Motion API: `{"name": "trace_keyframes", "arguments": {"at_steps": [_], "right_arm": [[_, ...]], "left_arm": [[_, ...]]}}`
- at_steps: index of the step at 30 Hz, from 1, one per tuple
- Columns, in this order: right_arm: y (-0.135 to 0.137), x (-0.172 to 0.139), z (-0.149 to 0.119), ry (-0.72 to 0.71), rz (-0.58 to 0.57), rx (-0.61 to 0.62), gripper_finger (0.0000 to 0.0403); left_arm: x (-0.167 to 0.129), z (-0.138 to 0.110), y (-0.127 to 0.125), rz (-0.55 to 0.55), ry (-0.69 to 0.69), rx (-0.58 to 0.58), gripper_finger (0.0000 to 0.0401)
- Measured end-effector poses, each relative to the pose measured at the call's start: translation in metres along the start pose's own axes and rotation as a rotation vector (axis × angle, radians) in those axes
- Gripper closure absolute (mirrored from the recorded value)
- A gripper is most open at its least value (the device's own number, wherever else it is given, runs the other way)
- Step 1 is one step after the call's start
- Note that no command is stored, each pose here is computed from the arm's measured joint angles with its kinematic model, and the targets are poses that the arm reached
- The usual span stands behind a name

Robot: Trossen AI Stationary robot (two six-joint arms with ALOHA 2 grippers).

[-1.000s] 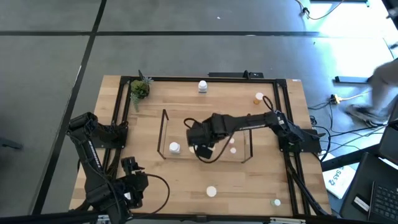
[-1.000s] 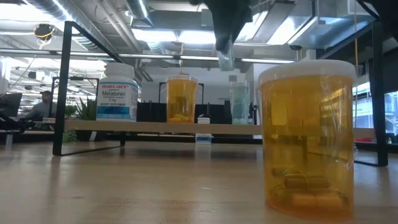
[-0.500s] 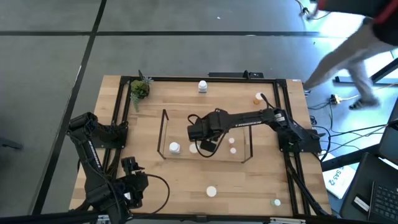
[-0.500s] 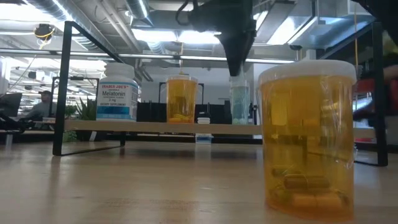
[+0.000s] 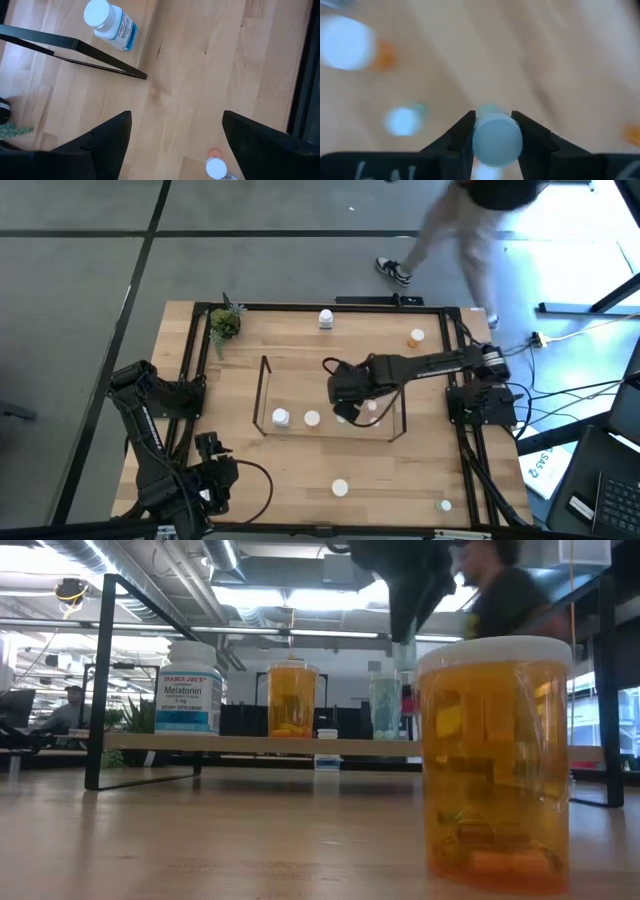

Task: Pick and place medicine bottles onto shelf by color
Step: Put the bottom left light blue pill bottle on the shelf aligned with the other light blue pill bottle

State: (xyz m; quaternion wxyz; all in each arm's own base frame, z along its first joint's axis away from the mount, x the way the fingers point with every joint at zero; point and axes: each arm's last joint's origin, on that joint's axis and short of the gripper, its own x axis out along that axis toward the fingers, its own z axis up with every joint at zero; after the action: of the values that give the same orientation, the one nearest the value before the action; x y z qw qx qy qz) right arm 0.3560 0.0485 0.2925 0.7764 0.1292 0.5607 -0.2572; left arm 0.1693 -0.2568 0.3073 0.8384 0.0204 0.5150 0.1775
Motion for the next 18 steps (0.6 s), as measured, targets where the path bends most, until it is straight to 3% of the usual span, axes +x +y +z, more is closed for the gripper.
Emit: {"name": "trace_keyframes", "arguments": {"at_steps": [4, 13, 18], "right_arm": [[0.005, 0.008, -0.002, -0.022, 0.126, 0.085, 0.0285], [0.007, 0.030, -0.009, 0.005, 0.111, 0.135, 0.0284], [0.009, 0.035, -0.009, -0.014, 0.129, 0.143, 0.0284]], "left_arm": [[0.000, 0.000, 0.000, 0.000, 0.000, -0.001, 0.0095], [0.000, 0.000, 0.000, 0.000, -0.002, -0.011, 0.0095], [0.000, 0.003, 0.001, 0.023, -0.078, -0.013, 0.0095]]}}
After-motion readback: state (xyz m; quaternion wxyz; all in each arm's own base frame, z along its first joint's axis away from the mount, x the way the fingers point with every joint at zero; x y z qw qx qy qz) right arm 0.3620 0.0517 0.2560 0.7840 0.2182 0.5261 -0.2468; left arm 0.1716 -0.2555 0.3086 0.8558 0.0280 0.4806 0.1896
